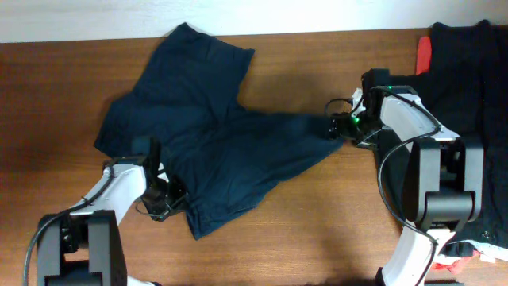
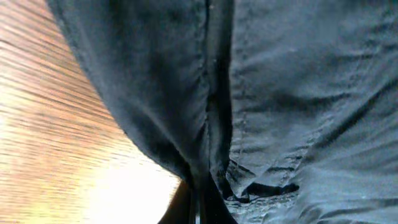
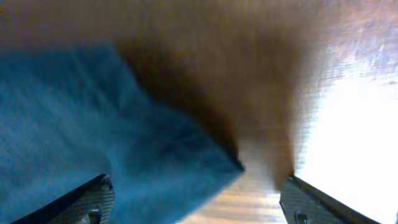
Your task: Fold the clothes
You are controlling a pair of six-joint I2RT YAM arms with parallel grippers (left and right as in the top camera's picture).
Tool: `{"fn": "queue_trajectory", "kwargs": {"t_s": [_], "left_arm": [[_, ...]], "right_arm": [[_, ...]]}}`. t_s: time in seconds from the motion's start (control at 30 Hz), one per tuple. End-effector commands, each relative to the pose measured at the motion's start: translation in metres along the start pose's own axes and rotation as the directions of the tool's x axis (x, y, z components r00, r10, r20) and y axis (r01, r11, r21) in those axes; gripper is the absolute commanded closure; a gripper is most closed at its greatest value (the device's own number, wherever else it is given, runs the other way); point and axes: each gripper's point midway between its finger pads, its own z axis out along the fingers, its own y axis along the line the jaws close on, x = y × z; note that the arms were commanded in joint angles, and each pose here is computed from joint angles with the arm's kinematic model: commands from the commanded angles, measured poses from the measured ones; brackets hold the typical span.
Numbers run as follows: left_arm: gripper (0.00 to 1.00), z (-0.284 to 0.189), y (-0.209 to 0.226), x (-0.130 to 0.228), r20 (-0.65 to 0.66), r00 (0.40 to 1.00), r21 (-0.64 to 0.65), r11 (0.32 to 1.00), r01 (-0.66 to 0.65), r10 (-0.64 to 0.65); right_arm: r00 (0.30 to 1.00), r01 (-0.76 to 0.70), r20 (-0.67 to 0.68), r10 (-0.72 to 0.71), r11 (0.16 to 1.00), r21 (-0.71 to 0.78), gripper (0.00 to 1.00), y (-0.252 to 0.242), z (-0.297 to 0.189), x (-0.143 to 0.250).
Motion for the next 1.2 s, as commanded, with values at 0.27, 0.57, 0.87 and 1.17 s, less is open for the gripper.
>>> {"fn": "queue_trajectory", "kwargs": {"t_s": [0.27, 0.57, 0.87, 1.17], "left_arm": [[0.99, -0.002, 0.028, -0.018, 0.076, 0.997, -0.104, 0.994, 0.026, -0.018], [0.32, -0.05, 0.043, -0.054, 0.103, 0.994, -0.042, 0.998, 0.039, -0.034], [0.32, -0.054, 0.028, -0.037, 0.017, 1.0, 0.042, 0.999, 0.008, -0.009], [0.32, -0.054, 0.029, -0.035, 0.01, 1.0, 0.039, 0.999, 0.011, -0.011]], "right_arm": [[0.995, 0.046, -0.089, -0.048, 0.999, -0.021, 0.93, 0.028, 0.026, 0.025], [0.992, -0.011, -0.129, 0.011, 1.0, -0.002, 0.96, 0.024, -0.011, 0.043], [0.957, -0.08, -0.253, 0.142, 0.968, 0.24, 0.96, -0.004, -0.029, 0.089], [0.903, -0.135, -0.268, 0.336, 0.814, 0.566, 0.96, -0.053, -0.061, 0.127]]}}
